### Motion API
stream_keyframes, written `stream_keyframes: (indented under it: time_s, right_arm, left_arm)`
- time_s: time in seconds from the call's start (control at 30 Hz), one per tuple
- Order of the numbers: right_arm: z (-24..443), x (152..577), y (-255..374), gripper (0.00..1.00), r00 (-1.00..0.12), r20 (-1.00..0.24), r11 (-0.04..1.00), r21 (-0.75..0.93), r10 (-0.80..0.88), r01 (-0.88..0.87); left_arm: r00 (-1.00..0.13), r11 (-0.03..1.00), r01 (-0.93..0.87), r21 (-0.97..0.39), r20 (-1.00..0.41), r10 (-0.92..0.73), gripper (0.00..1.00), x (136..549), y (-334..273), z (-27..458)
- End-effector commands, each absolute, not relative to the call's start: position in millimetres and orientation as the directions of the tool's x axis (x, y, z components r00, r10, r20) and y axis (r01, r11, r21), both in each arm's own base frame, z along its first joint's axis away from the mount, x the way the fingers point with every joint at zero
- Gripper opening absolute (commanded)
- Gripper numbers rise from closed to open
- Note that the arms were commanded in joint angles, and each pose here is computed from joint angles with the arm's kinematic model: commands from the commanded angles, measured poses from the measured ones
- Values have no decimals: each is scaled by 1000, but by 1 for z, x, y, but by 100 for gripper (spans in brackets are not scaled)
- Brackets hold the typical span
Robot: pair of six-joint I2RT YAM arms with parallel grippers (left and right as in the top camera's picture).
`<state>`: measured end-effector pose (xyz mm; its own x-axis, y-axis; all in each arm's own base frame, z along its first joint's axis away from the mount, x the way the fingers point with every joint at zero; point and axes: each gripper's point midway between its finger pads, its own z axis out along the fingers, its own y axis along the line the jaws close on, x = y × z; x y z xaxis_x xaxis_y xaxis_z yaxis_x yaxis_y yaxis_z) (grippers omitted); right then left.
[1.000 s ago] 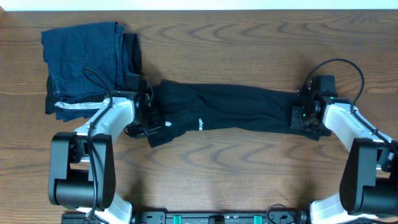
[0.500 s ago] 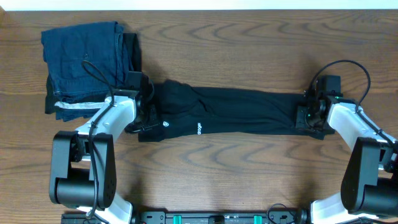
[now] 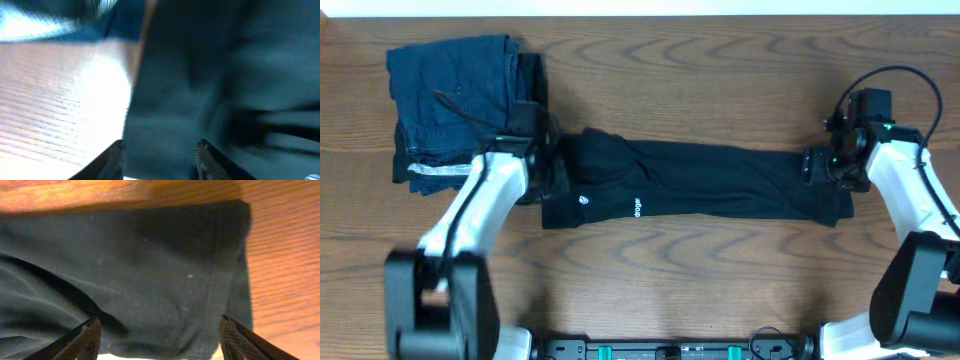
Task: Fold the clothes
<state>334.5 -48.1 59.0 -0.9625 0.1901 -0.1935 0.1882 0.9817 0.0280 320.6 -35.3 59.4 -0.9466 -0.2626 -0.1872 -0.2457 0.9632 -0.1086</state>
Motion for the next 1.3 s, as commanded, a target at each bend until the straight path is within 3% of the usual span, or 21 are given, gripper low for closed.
stream_keyframes:
  time_s: [0.0,0.13,0.3,0.37,0.57,1.07,1.17,1.27]
  right_arm:
    - [59,329,-67,73,-960,-197,979,-14,198,205]
    - [49,324,-92,73,-947,-215,967,-42,238,253]
    - [42,323,-112,73,-920,-254,951,-3,298,309]
    - [37,326,-114,73,-917,-273,955,27,290,294]
    - [27,334,-101,74,-926,-291,969,124,240,212]
    - [-13,331,-100,66,-957,-217,978,122,193,170]
    - [-20,329,-101,58,-957,-198,974,121,212,191]
    - [-20,329,-102,34,-953,-197,971,120,228,208]
  left_arm:
    - [-914,955,-199,-218,-310,-262,51,332,-47,112]
    - [-880,953,-177,-244,-395,-265,60,325,-46,147]
    - [-865,953,-168,-253,-426,-266,82,317,-46,162]
    - [-869,953,-171,-251,-418,-266,98,316,-46,161]
    - [-872,953,-172,-249,-412,-266,98,315,-46,159]
    - [-872,953,-172,-249,-412,-266,98,315,-46,159]
    - [-871,953,-173,-249,-412,-266,98,315,-45,159]
    - [-872,953,-172,-249,-412,-266,98,315,-46,159]
